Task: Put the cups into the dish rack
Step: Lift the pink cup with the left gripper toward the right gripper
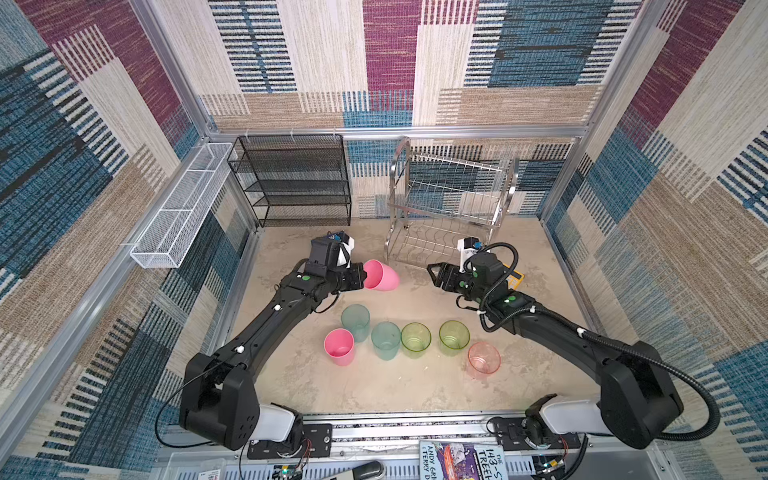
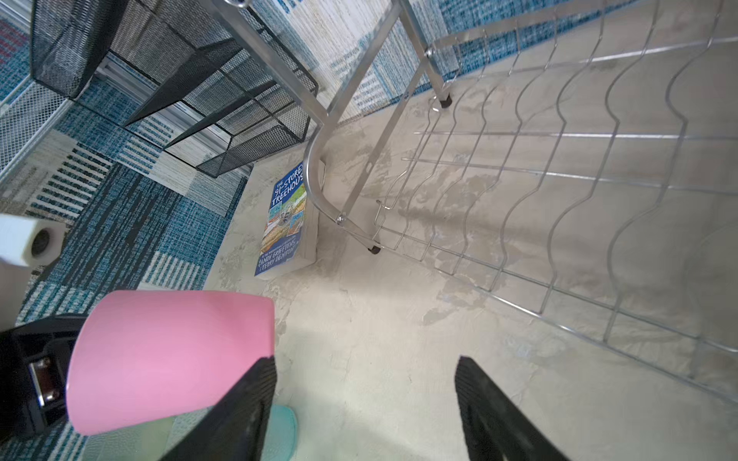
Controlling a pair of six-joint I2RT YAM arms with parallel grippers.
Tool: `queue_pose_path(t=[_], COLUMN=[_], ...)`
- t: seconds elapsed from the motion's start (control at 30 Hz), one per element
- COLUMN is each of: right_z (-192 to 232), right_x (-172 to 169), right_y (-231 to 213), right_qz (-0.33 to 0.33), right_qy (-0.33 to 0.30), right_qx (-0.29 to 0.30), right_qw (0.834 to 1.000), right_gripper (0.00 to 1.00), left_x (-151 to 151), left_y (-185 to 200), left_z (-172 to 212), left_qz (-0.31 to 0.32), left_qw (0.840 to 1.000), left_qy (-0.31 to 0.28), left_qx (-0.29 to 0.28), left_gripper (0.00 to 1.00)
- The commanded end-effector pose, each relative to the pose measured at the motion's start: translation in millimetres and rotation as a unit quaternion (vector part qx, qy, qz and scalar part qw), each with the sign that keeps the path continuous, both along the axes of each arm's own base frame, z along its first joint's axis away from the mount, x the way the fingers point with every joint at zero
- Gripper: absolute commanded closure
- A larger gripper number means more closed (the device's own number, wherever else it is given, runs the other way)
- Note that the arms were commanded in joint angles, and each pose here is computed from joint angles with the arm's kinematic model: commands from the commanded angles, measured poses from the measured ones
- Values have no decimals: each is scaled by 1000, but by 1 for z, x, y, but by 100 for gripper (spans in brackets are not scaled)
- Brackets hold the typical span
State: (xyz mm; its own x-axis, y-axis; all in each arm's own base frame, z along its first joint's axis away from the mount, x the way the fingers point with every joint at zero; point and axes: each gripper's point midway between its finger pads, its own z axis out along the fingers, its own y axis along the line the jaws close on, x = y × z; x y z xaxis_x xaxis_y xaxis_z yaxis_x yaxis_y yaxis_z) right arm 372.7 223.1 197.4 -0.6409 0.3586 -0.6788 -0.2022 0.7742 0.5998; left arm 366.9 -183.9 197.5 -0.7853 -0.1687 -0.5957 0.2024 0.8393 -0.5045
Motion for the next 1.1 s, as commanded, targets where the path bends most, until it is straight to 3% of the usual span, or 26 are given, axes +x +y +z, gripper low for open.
queue_pose_path(t=[0.0,0.2,0.53,0.83,1.07], right_z=[7,-5,2,17,29], right_x=[3,4,-11,-7,-1], right_y=[18,36,40,38,49], right_qz=[-2,-8,-71,-121,-105], right_qy=[25,95,162,197,205], right_qx=[69,159,311,393,425], right_qw=[997,983,934,890,876], right_gripper=[26,26,25,27,27], left_x=[13,13,8,4,7], left_y=[-7,-2,2,-1,-11], left_z=[25,24,28,40,45], left_qz=[35,61,77,72,59], left_qw=[995,990,980,972,966], left_qy=[-33,-50,-88,-129,-157], left_qx=[-90,-121,-159,-181,-199], left_gripper=[100,100,100,100,100])
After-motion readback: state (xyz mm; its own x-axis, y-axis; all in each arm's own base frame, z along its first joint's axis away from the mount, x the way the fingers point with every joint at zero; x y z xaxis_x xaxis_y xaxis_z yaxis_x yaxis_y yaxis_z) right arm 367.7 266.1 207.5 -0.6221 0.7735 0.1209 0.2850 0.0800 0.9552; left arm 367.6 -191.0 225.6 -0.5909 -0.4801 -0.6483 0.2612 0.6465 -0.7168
